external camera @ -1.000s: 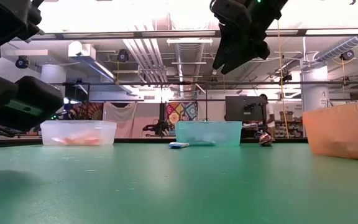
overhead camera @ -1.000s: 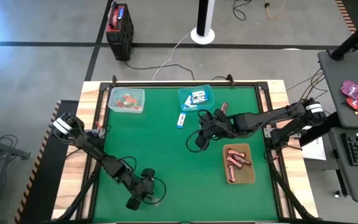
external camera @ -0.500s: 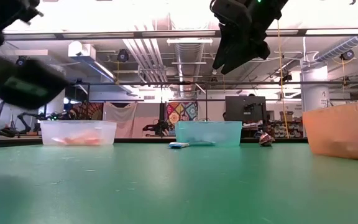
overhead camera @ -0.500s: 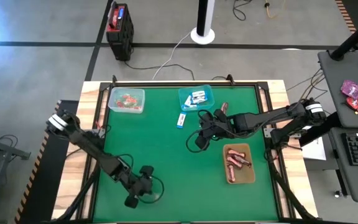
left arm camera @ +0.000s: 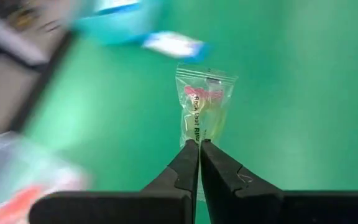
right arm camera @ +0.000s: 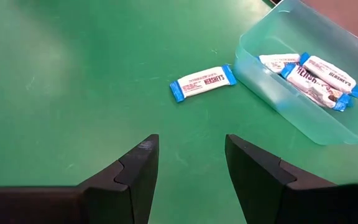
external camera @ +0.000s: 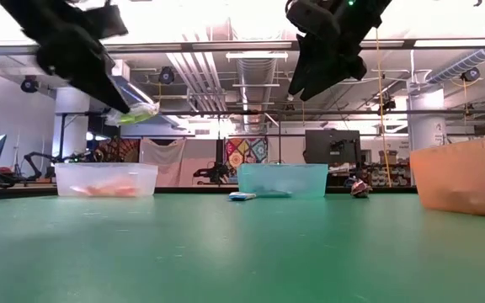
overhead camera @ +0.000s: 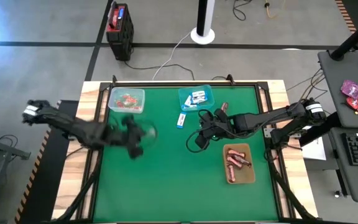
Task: Sort candy by brand, put in halloween buckets
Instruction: Put the green gummy into the white bin, then put the brown chocolate into the orange bin, then put the white chocolate into the light blue bin
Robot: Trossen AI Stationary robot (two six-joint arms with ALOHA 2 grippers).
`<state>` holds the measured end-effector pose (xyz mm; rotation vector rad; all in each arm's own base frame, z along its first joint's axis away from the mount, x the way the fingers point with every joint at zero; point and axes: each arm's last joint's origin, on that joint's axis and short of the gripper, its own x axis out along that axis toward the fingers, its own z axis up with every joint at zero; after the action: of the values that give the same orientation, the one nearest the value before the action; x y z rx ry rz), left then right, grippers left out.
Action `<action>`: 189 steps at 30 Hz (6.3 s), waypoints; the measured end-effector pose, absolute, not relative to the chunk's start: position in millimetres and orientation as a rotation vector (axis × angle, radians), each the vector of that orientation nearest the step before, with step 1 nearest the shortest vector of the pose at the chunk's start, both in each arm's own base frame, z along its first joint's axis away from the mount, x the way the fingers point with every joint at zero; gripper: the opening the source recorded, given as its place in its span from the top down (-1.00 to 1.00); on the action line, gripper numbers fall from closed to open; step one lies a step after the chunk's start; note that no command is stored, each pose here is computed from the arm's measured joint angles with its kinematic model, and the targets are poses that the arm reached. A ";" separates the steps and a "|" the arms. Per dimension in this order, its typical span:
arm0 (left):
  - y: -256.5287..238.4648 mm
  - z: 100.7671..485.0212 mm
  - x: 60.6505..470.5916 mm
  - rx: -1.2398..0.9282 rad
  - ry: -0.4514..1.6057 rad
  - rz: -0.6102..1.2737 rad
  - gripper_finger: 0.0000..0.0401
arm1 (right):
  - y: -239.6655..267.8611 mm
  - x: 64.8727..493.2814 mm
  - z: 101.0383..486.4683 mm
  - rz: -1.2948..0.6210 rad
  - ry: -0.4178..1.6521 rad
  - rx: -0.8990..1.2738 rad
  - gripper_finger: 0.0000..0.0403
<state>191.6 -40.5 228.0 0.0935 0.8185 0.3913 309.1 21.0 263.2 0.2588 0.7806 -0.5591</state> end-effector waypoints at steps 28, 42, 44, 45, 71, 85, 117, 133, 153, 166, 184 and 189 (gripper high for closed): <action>163.8 206.2 134.9 -0.199 1.102 0.945 0.93 | 19.8 309.1 263.6 -0.607 0.753 0.259 0.12; 162.5 209.8 138.9 -0.204 1.065 0.908 0.56 | -2.0 302.9 258.2 -0.732 0.792 0.472 0.12; 156.5 216.4 140.2 -0.226 1.004 0.846 0.56 | -13.4 297.0 254.5 -0.776 0.857 0.507 0.12; 152.8 219.8 141.2 -0.241 0.969 0.803 0.56 | -19.5 293.7 252.7 -0.806 0.888 0.523 0.12; 73.2 266.4 162.0 -0.146 0.614 0.431 0.56 | -128.6 248.5 175.7 -1.154 1.093 0.725 0.32; 76.8 264.4 169.8 -0.134 0.603 0.429 0.56 | -140.8 237.8 155.7 -1.154 1.031 0.721 0.67; 47.5 246.6 208.2 -0.228 0.630 0.309 0.56 | 26.6 226.2 259.7 -0.459 0.951 0.719 0.96; 23.0 235.8 230.7 -0.320 0.613 0.302 0.56 | 110.7 182.8 240.9 -0.675 1.296 0.808 0.95; 18.3 179.8 298.6 -0.394 0.514 0.367 0.50 | 113.8 192.9 223.3 -0.713 1.276 0.589 0.16; 35.4 132.9 320.5 -0.364 0.493 0.608 0.06 | 112.0 193.5 225.9 -0.700 1.226 0.530 0.00; 42.2 74.3 342.9 -0.158 0.466 0.656 -0.08 | 111.6 194.6 226.2 -0.705 1.195 0.515 0.00; 42.5 65.5 344.6 -0.171 0.445 0.661 -0.06 | 111.1 194.9 226.4 -0.711 1.178 0.505 0.00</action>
<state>344.6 42.5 65.5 -0.1707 0.4454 0.6606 194.9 111.1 226.4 0.5049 1.1781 -0.7113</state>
